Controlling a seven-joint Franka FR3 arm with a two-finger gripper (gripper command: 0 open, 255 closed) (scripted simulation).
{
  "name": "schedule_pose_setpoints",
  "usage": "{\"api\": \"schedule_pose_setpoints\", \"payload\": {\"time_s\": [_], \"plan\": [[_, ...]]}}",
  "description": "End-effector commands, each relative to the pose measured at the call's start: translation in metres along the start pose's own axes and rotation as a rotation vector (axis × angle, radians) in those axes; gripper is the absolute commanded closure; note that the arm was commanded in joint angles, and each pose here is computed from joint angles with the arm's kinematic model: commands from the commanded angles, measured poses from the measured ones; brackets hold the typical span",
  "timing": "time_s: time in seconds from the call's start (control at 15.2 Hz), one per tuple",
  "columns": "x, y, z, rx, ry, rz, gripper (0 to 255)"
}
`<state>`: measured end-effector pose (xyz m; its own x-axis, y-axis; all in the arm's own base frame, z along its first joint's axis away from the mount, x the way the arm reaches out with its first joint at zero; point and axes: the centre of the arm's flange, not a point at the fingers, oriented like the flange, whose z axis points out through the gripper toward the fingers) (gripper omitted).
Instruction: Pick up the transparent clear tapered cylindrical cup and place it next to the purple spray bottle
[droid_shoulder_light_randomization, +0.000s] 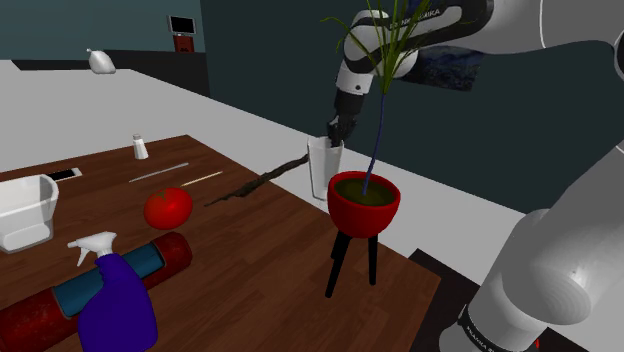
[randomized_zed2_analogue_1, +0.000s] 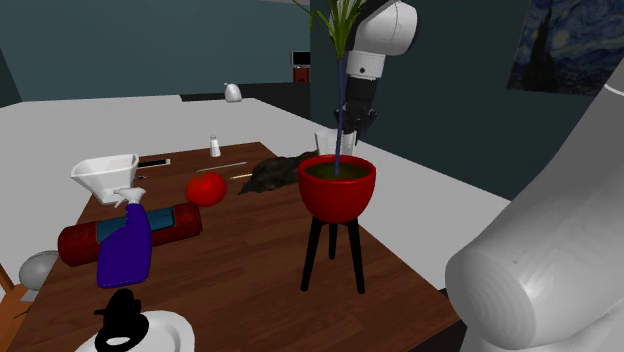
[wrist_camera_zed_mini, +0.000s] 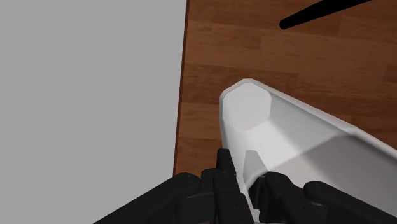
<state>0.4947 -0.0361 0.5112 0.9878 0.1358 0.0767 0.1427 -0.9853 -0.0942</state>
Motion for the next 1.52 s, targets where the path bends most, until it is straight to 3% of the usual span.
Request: {"api": "schedule_pose_setpoints", "payload": {"time_s": [0.0,1.32,1.45], "plan": [[0.001,-0.002,-0.011,0.0,0.001,0.0,255],[0.009,-0.012,-0.114,0.0,0.001,0.0,255],[0.006,-0.038,-0.112,0.0,0.001,0.0,255]]}}
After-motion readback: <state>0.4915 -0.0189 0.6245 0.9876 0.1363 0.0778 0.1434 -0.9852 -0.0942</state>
